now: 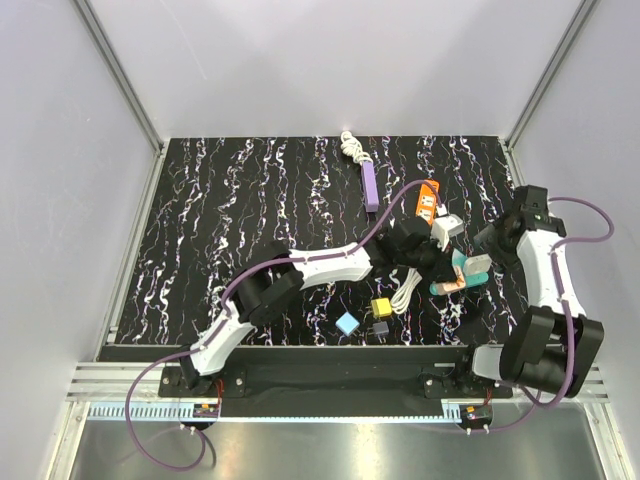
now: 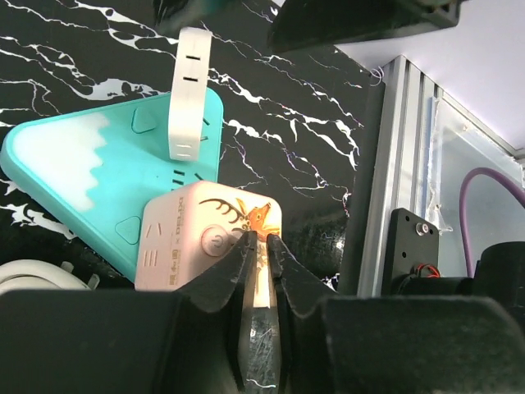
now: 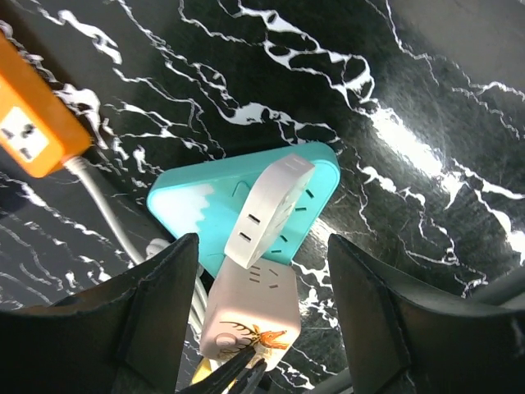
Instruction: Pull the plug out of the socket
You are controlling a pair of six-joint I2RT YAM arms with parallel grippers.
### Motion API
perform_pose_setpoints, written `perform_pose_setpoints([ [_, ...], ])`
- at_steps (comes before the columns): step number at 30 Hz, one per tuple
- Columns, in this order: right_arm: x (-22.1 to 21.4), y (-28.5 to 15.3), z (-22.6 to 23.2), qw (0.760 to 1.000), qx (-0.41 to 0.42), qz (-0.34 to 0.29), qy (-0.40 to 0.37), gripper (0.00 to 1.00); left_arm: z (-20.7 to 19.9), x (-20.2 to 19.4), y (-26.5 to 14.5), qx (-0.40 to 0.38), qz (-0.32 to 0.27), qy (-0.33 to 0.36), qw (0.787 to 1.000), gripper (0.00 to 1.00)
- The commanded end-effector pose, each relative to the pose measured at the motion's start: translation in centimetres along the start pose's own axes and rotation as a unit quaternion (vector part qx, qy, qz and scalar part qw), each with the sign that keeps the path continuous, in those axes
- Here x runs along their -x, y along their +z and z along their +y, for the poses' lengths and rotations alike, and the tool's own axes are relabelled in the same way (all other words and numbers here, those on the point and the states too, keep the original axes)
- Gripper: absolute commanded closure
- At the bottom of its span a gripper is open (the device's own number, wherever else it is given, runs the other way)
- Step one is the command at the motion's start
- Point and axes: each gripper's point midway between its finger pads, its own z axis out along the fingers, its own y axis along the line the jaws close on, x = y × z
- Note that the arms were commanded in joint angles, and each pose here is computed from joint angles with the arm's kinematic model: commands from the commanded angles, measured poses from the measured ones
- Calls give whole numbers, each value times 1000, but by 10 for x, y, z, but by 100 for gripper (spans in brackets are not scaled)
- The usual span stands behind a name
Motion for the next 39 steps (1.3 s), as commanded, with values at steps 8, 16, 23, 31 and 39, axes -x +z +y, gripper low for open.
perform_pose_setpoints([
  [8, -10, 6, 1, 995, -96, 12, 23, 30, 6, -3, 3, 10, 1, -4, 1000, 84],
  [16, -10, 26, -1, 991, -130, 18, 16, 33, 25, -23, 18, 27, 22, -5, 999, 85],
  [23, -12, 34, 11, 993, -113, 30, 29, 53, 44, -33, 22, 52, 36, -9, 998, 88],
  [31, -15, 28, 6, 994, -105, 18, 38, 70, 56, -50, 24, 76, 58, -32, 995, 93],
  [39, -14, 12, 4, 996, -81, -2, 40, 100, 73, -73, 21, 95, 76, -64, 990, 100],
])
